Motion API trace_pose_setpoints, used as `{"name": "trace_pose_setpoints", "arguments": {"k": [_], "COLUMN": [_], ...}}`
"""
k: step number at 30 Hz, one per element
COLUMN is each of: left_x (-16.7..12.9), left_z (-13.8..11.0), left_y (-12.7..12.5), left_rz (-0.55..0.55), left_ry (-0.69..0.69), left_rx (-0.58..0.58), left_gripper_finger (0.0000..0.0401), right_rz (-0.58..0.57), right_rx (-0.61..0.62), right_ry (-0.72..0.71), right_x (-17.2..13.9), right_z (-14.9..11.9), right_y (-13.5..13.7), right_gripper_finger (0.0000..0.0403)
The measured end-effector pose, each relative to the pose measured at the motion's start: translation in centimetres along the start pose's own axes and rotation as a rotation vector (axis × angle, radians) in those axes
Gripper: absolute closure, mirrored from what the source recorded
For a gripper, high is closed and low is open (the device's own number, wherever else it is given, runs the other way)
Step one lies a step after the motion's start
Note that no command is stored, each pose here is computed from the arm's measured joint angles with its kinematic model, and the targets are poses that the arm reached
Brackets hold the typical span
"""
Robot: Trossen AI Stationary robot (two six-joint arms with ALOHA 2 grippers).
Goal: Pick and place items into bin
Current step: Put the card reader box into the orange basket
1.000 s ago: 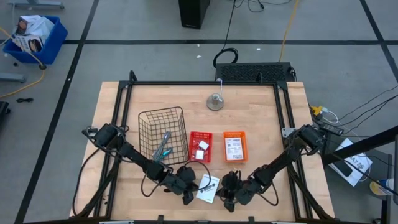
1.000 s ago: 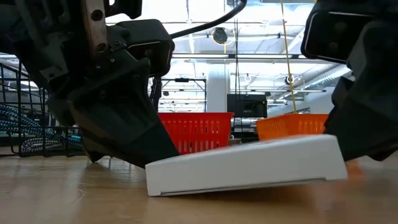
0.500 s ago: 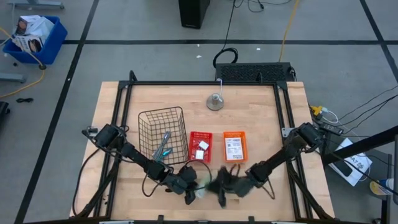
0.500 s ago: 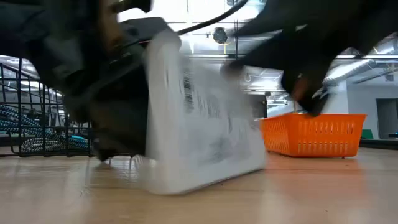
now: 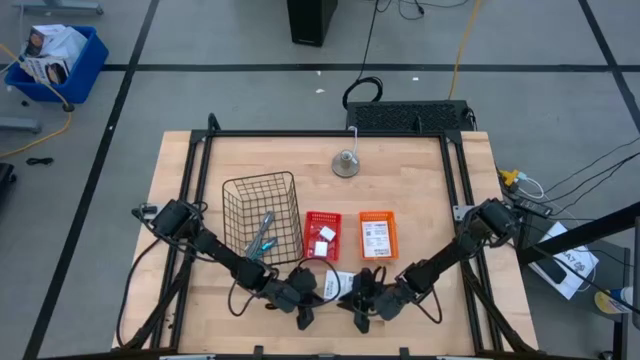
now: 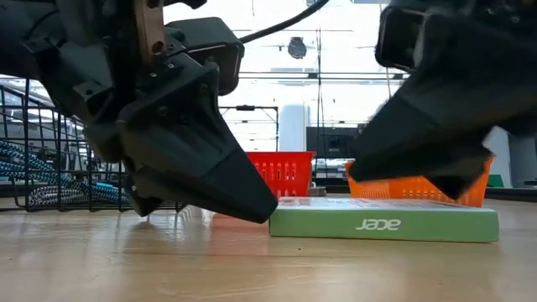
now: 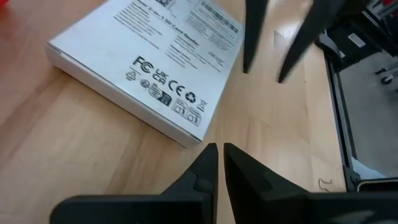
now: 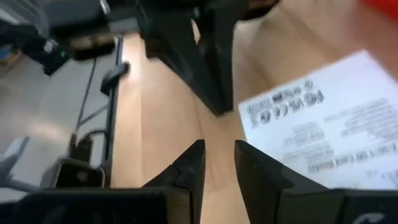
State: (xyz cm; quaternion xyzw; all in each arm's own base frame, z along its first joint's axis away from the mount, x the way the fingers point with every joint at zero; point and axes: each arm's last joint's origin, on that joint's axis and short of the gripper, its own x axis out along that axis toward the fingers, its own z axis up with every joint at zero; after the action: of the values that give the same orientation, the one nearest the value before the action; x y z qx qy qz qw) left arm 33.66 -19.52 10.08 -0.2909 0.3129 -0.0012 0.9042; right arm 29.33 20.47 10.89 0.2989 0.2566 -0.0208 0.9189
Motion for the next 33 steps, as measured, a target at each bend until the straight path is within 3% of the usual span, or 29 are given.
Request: {"name": "trace_pose_setpoints", "arguments": {"k": [6,11,17,23,27,33], "left_x": [-0.1,-0.1,-0.2,-0.2,-0.2,-0.2], "left_z": [-0.1,0.1,0.2,0.0,-0.1,-0.1], "left_y": [-0.1,-0.5,-1.0,-0.9,-0.8,-0.7], "left_rz": [-0.002,-0.036,-0.077,-0.080,-0.067,-0.060], "left_ry": [0.001,-0.024,-0.039,-0.007,0.003,0.008], "left_rx": [-0.013,-0.009,-0.006,0.000,-0.004,-0.001], "left_gripper_finger": [0.0371,0.0371,0.0371,0.0371,0.0371,0.0371], "right_rz": [-0.017,-0.117,-0.206,-0.090,-0.070,0.021], "right_rx": [-0.028,-0.071,0.040,0.093,0.110,0.059], "right_ry": [-0.022,-0.033,0.053,0.057,0.049,-0.022], "right_x": [-0.6,-0.8,-1.0,-1.0,-1.0,-1.1], "right_z": [-1.1,-1.6,-2.1,-2.3,-2.3,-1.8], "right_y": [0.6,-0.1,-1.0,0.1,0.5,1.7], "right_gripper_finger": [0.0336,0.0360,0.0397,0.0401,0.0402,0.0402]}}
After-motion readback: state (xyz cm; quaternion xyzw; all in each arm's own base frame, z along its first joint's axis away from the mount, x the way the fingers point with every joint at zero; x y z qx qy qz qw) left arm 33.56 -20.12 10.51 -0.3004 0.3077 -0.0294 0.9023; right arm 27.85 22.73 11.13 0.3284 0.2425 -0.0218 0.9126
